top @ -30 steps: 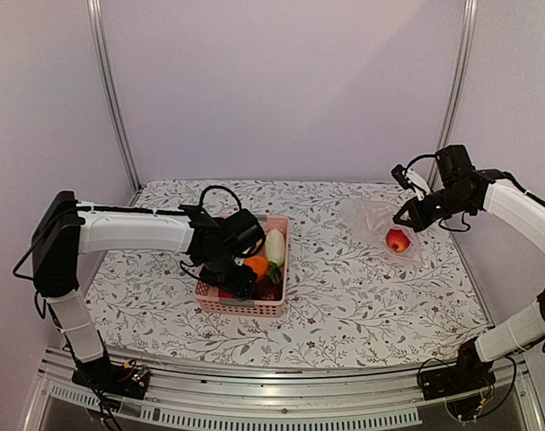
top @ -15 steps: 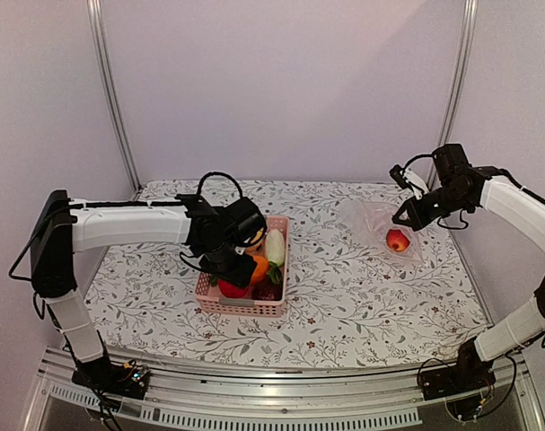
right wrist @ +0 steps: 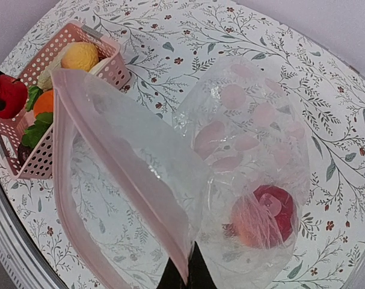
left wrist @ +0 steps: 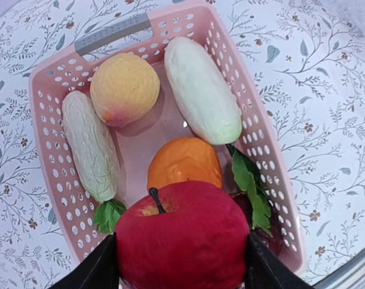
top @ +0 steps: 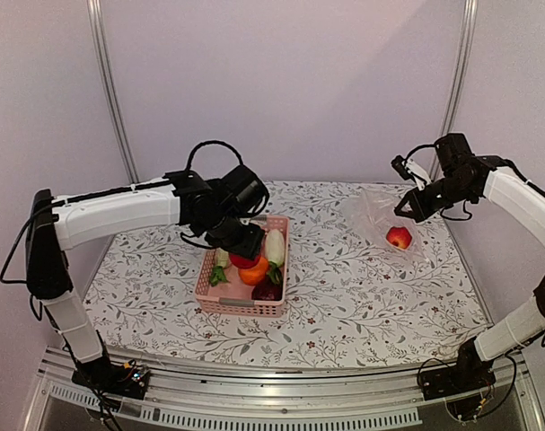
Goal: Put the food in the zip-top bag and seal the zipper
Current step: Place the fake fruit in the zipper food storage bag.
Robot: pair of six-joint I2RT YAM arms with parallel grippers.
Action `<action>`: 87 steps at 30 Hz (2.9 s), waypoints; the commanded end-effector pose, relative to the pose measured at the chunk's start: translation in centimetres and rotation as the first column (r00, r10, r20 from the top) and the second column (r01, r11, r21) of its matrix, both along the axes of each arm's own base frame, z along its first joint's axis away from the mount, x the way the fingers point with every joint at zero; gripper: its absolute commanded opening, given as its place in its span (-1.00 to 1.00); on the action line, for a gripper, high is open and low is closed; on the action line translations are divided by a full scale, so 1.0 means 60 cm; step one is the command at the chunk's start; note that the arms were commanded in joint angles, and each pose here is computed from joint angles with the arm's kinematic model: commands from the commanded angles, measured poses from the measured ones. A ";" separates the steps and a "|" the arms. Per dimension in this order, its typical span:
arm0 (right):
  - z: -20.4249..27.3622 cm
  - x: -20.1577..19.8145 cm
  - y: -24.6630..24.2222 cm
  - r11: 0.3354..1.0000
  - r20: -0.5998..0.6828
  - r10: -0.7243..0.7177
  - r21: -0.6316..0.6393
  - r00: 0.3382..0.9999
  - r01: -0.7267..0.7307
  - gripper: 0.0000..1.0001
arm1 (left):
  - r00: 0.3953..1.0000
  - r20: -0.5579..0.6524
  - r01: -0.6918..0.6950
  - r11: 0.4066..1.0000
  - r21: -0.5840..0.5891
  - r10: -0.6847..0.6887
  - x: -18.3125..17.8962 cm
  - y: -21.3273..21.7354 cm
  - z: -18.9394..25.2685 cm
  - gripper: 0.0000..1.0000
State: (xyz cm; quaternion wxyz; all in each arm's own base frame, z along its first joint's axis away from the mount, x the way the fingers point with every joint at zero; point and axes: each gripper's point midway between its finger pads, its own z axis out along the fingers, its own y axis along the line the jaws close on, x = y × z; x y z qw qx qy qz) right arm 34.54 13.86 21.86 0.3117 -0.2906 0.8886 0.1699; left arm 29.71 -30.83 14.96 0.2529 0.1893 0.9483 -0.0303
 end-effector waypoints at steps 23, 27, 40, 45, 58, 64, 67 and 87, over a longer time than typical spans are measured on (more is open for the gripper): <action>0.038 -0.018 0.070 0.992 -0.077 0.126 0.036 0.989 -0.123 -1.00 | 0.781 0.580 0.593 0.569 -0.570 -0.233 -0.086 -0.275 0.375 0.05; 0.056 -0.012 0.083 0.988 -0.083 0.142 0.069 0.986 -0.136 -1.00 | 0.738 0.642 0.626 0.566 -0.537 -0.208 -0.084 -0.295 0.395 0.04; 0.072 -0.018 0.100 0.978 -0.103 0.169 0.136 0.980 -0.155 -1.00 | 0.658 0.736 0.629 0.654 -0.421 -0.159 -0.054 -0.396 0.365 0.04; 0.073 -0.026 0.099 0.978 -0.108 0.169 0.142 0.980 -0.153 -1.00 | 0.643 0.752 0.581 0.731 -0.357 -0.144 -0.035 -0.422 0.328 0.03; 0.068 -0.025 0.083 0.988 -0.088 0.128 0.094 0.988 -0.120 -1.00 | 0.648 0.756 0.419 0.873 -0.250 -0.094 -0.012 -0.394 0.255 0.04; 0.073 -0.033 0.091 0.983 -0.096 0.149 0.125 0.984 -0.136 -1.00 | 0.666 0.738 0.337 0.926 -0.171 -0.106 0.029 -0.403 0.223 0.09; 0.074 -0.031 0.086 0.986 -0.088 0.134 0.114 0.987 -0.124 -1.00 | 0.666 0.741 0.259 0.957 -0.130 -0.080 0.047 -0.394 0.205 0.23; 0.061 0.009 0.079 0.995 -0.087 0.082 0.070 0.993 -0.076 -1.00 | 0.544 0.836 0.553 0.782 -0.289 -0.076 -0.087 -0.399 0.421 0.90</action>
